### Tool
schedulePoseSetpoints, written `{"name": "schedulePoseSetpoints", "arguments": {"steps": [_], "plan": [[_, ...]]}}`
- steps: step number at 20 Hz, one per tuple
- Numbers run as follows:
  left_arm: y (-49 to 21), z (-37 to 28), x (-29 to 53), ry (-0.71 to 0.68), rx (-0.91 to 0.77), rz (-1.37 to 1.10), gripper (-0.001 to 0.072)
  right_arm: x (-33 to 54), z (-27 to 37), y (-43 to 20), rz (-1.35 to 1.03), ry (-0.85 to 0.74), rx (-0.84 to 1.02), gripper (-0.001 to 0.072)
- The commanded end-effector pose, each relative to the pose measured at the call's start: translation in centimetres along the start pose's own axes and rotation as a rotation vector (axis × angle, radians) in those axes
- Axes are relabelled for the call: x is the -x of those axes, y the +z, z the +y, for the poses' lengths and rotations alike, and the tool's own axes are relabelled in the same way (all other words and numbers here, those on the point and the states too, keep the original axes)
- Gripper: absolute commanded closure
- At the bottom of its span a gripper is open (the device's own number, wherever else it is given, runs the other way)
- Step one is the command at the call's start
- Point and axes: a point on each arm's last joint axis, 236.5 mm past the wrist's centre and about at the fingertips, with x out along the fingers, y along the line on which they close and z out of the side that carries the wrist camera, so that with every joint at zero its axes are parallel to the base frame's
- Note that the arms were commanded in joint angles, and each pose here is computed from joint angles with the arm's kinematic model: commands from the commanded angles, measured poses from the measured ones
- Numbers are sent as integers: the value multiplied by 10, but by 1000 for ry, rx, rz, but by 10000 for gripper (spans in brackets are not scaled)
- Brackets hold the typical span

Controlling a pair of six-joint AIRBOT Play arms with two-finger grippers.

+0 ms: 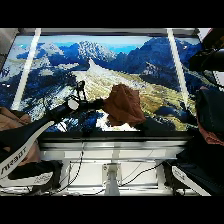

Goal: Fold the clothes and pants, and hang the long-sleeved shirts on hangers.

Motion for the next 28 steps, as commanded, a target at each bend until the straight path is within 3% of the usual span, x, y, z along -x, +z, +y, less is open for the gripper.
{"name": "schedulePoseSetpoints", "arguments": {"steps": [1,9,13,16,28], "plan": [[16,-6,0,-13,34,-53,691,0,14,-11,48,60,-9,590],[81,-69,31,-124,-61,-202,692,3,29,-26,110,122,-12,590],[145,-149,112,-235,-346,-429,692,3,29,-24,103,121,12,590],[170,-196,182,-302,-466,-582,692,2,28,-22,94,119,11,589],[182,-256,411,-432,-554,-1063,693,2,27,-17,71,115,10,589]]}}
